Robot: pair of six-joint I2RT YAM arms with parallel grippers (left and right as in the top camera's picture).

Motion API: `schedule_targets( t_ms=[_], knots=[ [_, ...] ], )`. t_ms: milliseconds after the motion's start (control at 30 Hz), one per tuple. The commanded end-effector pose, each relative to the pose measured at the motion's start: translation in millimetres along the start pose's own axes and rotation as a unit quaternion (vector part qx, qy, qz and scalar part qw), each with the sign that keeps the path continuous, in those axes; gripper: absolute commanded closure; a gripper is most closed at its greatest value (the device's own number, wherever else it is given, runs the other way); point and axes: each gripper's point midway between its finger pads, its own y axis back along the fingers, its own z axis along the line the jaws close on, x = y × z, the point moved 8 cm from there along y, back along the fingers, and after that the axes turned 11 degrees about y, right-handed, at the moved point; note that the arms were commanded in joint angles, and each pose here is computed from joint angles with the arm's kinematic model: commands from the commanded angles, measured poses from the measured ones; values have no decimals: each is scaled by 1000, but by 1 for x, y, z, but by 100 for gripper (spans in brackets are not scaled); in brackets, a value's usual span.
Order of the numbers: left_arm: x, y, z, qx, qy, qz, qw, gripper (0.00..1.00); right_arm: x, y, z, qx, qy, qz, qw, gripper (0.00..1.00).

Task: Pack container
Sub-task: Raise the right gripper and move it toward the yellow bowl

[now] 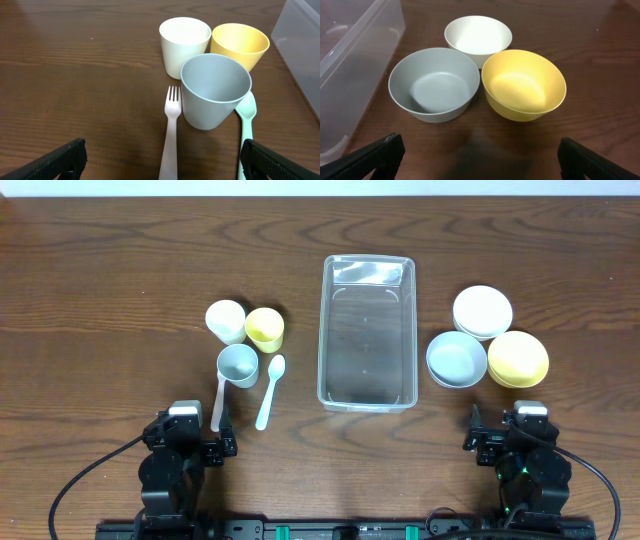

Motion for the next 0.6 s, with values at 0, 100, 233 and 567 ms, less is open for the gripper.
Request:
schedule_targets(
  t_ms=[0,100,233,567],
  knots=[
    [3,-1,0,-1,-4,4,1000,2,0,0,0,-1,5,-4,1000,1],
    [3,-1,0,-1,-4,4,1000,2,0,0,0,-1,5,-4,1000,1],
    [3,-1,0,-1,-4,4,1000,2,0,0,0,-1,5,-4,1000,1],
    [3,-1,0,-1,-4,4,1000,2,-9,3,20,-110,6,-43,993,1]
  ],
)
